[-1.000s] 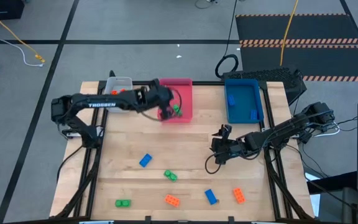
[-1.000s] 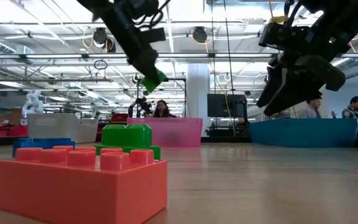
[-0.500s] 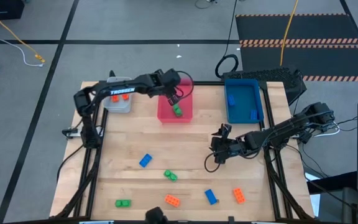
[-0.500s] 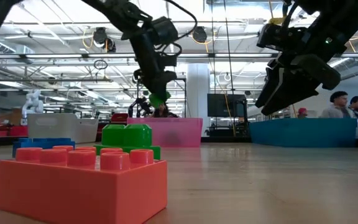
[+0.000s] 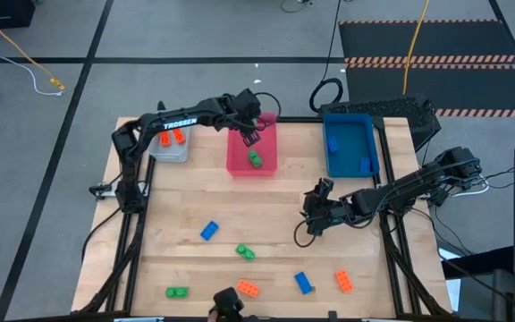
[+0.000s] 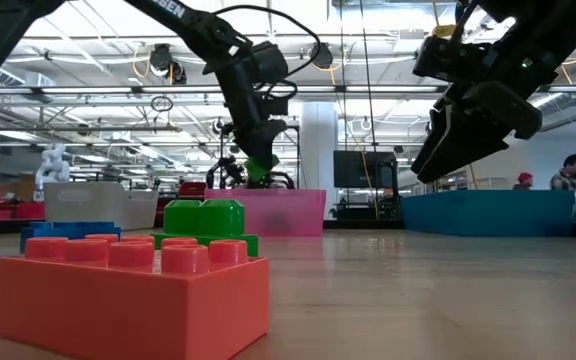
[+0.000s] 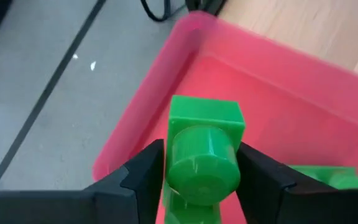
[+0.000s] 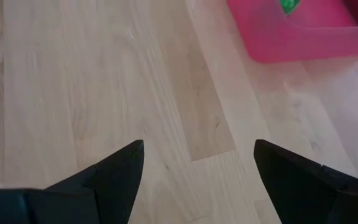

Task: Sort & place blocks by color
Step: Put the green game piece into the pink bin, then put the blue game piece into the blue bin

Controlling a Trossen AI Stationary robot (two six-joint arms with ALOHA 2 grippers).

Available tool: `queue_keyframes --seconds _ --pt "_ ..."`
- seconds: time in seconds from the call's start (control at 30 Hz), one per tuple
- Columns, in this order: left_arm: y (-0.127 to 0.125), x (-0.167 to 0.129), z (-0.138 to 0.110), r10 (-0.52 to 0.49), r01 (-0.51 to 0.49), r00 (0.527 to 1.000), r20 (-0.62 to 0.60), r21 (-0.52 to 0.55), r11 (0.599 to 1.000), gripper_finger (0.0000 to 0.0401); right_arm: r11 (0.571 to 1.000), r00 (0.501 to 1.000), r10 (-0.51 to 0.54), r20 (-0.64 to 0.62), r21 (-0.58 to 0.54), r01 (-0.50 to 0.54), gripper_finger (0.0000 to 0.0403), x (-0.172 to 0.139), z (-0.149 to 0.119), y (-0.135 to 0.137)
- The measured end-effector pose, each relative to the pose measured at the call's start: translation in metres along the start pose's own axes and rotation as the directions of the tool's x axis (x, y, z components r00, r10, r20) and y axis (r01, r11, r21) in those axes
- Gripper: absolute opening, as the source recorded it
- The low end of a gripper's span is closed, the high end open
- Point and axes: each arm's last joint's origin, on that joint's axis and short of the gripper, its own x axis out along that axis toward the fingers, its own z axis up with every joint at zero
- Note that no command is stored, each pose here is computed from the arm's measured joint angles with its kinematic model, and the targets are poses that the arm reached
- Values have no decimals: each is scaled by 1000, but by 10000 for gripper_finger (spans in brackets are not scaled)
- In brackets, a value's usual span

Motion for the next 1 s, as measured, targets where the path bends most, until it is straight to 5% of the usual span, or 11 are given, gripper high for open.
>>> queue_keyframes --seconds 0.47,0.7,1.0 --pt "-2 -9 -1 -4 4 1000 -8 39 999 305 1000 1000 7 22 13 -8 299 0 2 1" --pt "-23 -48 0 -47 46 999 18 23 999 294 1000 1000 5 22 1 -5 299 0 2 1" --pt "-88 -96 -10 -170 168 985 6 120 978 254 999 999 -11 45 33 10 299 -1 4 2"
